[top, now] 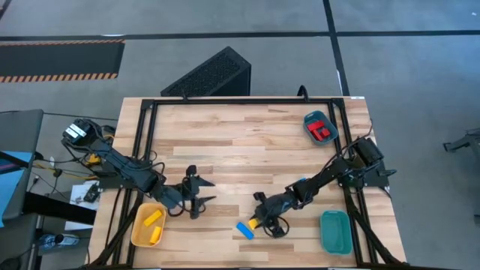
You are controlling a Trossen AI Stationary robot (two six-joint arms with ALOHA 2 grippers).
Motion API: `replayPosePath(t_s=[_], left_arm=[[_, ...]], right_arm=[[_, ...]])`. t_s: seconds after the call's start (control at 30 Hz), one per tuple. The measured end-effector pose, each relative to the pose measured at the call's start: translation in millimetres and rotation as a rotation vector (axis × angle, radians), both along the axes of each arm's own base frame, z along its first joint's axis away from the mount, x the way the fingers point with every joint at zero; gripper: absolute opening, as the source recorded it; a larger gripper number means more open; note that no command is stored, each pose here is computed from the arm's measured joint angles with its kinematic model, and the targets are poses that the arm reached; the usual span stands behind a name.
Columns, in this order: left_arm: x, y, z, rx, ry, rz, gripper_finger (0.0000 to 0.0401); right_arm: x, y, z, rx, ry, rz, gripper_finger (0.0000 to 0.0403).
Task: Sort & place blocks by color
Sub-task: Put the yellow block into the yellow bin
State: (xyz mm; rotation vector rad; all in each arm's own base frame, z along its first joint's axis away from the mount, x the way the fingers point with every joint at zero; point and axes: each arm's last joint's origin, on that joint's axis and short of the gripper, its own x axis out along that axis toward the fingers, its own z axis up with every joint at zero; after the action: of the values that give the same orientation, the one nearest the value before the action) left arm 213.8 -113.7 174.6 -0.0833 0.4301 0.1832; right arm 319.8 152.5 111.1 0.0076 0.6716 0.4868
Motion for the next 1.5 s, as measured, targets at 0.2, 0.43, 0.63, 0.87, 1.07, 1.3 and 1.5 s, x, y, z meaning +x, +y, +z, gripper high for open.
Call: replayPosePath(t_s=[0.2, 0.43, 0.63, 0.87, 1.07, 1.3, 1.5], left_arm=[[2.1, -15.0, 18.3, 0.122, -0.153, -0.159, 0.0194], [-3.8, -27.8, 24.0, 0.264, -0.196, -0.267, 0.0194], [11.0, -40.4, 31.6, 0.318, -0.227, -0.314, 0.0195], [55.6, -66.5, 12.0, 0.618, -0.103, -0.232, 0.0238], [74.9, -77.0, 9.8, 0.716, -0.011, -0.251, 0.0271], [80.6, -81.2, 17.2, 0.738, 0.044, -0.308, 0.0216], [82.3, -74.2, 12.8, 0.729, 0.102, -0.312, 0.0111]], right_arm=[[15.6, -17.5, 11.2, 0.075, -0.121, -0.062, 0.0112], [38.3, -53.9, 41.1, 0.293, -0.373, -0.119, 0.0113], [42.5, -67.0, 48.8, 0.414, -0.389, -0.157, 0.0128], [45.4, -60.7, 55.9, 0.437, -0.414, -0.141, 0.0128], [44.2, -56.1, 53.4, 0.437, -0.379, -0.137, 0.0128], [43.8, -54.8, 52.4, 0.434, -0.369, -0.135, 0.0129], [43.8, -55.6, 50.3, 0.432, -0.352, -0.145, 0.0129]])
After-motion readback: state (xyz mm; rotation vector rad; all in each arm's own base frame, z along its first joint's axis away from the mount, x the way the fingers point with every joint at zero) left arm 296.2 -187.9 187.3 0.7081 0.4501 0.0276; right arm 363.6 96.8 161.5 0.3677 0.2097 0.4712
